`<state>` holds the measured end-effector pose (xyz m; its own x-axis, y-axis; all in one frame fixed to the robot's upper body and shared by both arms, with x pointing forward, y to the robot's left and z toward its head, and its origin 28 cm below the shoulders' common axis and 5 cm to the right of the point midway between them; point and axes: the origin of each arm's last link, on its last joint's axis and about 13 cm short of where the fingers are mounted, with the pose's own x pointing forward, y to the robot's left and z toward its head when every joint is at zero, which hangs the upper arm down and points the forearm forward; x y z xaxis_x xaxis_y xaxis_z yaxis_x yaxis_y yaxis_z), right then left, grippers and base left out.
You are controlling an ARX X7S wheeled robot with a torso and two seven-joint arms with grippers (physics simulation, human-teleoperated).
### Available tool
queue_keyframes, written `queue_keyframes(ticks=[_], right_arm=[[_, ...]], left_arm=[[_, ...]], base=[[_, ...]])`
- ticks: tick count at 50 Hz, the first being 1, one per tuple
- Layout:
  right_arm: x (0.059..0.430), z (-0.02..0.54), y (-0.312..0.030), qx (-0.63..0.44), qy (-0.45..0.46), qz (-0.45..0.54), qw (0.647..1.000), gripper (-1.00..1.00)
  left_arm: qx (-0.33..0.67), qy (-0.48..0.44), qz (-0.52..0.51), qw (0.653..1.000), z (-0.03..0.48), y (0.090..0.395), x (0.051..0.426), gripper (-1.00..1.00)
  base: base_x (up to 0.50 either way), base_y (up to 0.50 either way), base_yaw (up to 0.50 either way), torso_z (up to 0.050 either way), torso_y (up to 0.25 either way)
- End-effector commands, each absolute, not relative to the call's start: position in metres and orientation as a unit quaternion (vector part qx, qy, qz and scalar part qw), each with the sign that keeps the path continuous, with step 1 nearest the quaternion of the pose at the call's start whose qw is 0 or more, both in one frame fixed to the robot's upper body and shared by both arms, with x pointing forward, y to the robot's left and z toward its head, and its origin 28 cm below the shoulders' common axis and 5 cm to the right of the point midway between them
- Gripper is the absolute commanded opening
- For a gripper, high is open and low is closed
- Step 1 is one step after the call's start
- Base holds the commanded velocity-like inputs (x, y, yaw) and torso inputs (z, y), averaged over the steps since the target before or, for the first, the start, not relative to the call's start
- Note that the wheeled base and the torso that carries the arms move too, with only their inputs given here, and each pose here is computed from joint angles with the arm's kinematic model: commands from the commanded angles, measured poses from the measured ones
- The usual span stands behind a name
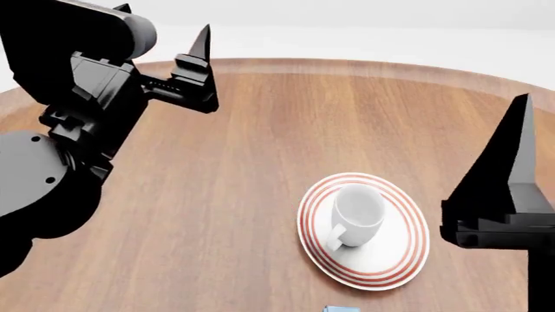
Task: Pick up the white mug and put it on the plate, and put the chocolate pudding to the right of the plate.
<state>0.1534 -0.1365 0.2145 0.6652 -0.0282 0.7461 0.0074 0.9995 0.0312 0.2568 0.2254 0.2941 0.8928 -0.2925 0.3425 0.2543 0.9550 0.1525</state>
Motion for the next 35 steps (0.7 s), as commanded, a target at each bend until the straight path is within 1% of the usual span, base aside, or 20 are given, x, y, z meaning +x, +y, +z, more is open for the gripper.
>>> queue_keyframes(ticks=[1, 6, 18, 22, 35], right_arm=[[0.145, 0.220, -0.124, 0.004, -0.330, -0.007, 0.944, 1.00], [0.140, 0.217, -0.115, 0.005, -0.282, -0.003, 0.959, 1.00], [0.128, 0.207, -0.096, -0.039, -0.210, -0.008, 0.977, 1.00], [0.124, 0.199, -0.091, -0.046, -0.157, -0.002, 0.987, 1.00], [0.121, 0.191, -0.086, -0.051, -0.124, 0.005, 0.991, 1.00]], left_arm=[[0.054, -0.204, -0.142, 0.967, 0.297, 0.224, 0.258, 1.00], [0.054, -0.201, -0.140, 0.968, 0.295, 0.224, 0.259, 1.00], [0.057, -0.196, -0.144, 0.968, 0.293, 0.222, 0.259, 1.00], [0.059, -0.193, -0.146, 0.969, 0.291, 0.220, 0.259, 1.00], [0.057, -0.185, -0.148, 0.970, 0.290, 0.220, 0.259, 1.00]], base=[[0.00, 0.00, 0.00, 0.000, 0.000], [0.00, 0.00, 0.00, 0.000, 0.000], [0.00, 0.00, 0.00, 0.000, 0.000], [0.00, 0.00, 0.00, 0.000, 0.000], [0.00, 0.00, 0.00, 0.000, 0.000]])
